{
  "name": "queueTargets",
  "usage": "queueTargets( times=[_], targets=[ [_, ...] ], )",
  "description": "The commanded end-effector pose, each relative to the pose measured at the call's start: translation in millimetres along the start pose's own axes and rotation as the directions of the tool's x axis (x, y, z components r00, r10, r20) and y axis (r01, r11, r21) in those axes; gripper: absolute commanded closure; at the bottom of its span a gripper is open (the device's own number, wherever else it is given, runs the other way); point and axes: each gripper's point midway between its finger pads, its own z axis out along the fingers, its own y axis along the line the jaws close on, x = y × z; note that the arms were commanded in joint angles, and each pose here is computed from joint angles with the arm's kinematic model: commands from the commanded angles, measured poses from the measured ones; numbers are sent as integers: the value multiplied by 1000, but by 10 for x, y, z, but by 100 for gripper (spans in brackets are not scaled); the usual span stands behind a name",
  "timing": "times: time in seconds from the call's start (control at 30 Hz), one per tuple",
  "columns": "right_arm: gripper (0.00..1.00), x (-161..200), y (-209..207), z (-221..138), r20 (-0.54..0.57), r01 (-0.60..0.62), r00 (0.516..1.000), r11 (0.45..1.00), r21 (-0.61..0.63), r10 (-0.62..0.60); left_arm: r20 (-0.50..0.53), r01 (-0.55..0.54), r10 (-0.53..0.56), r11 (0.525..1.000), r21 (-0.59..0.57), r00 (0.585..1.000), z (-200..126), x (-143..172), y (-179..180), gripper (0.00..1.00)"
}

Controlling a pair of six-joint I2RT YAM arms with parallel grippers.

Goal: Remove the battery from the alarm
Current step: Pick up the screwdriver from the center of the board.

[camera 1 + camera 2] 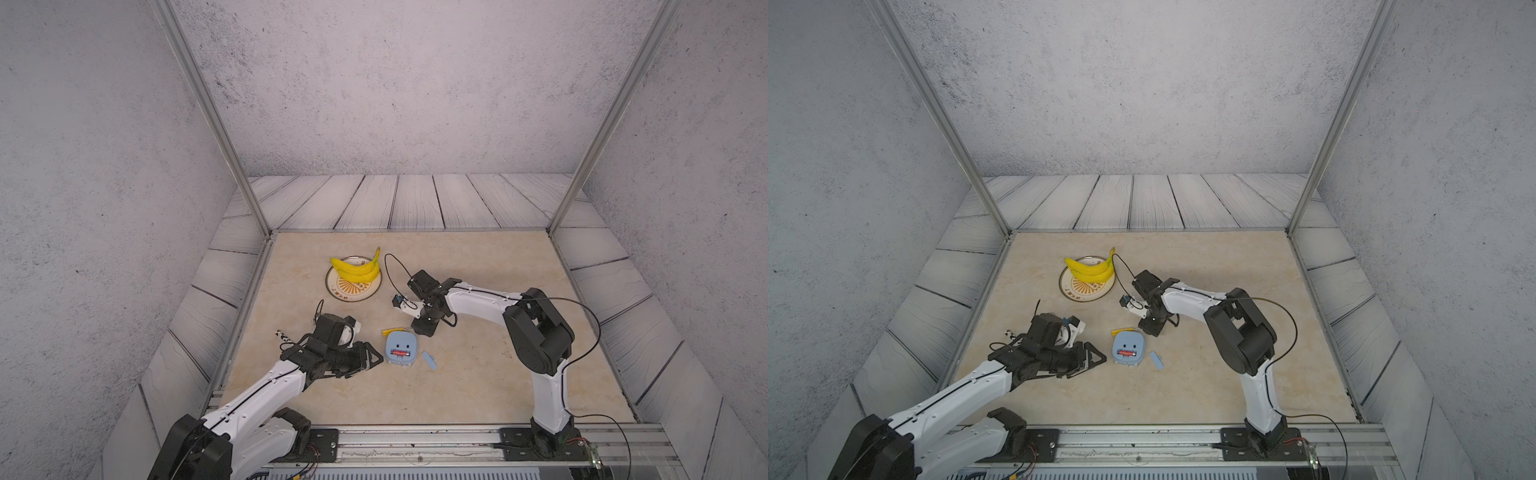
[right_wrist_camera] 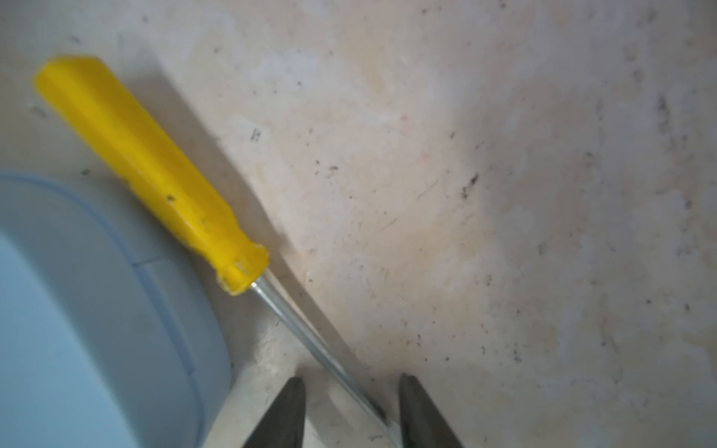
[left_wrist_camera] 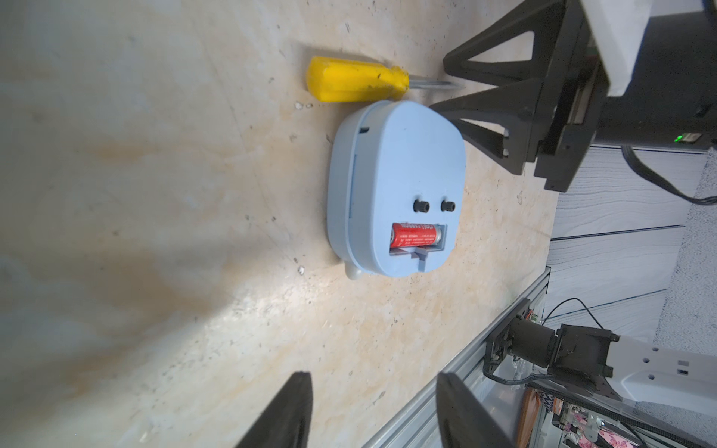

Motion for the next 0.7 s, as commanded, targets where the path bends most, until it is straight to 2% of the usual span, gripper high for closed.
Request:
queueTargets(
  times=[0.0, 0.27, 0.4, 0.53, 0.67],
  targets=[
    [70, 71, 64, 66, -26, -10, 1000, 999, -37, 9, -17, 0, 0, 1000, -9, 1000, 8, 48, 70, 43],
    [99, 162, -135, -52, -32, -86, 996, 995, 46, 87, -7, -4, 4, 1000, 8, 1000, -14, 43, 44, 42],
    [100, 215, -215, -179, -6, -143, 990, 987, 74, 144, 2, -25, 25, 999, 42, 1000, -24, 6, -43, 42],
    [100, 149, -227, -470, 113, -232, 968, 971, 53, 225, 22, -68, 65, 990, 123, 998, -41, -81, -244, 42],
    [100, 83, -116, -758, 234, -306, 922, 951, -40, 307, 76, -105, 89, 964, 245, 993, -94, -247, -566, 42]
  ],
)
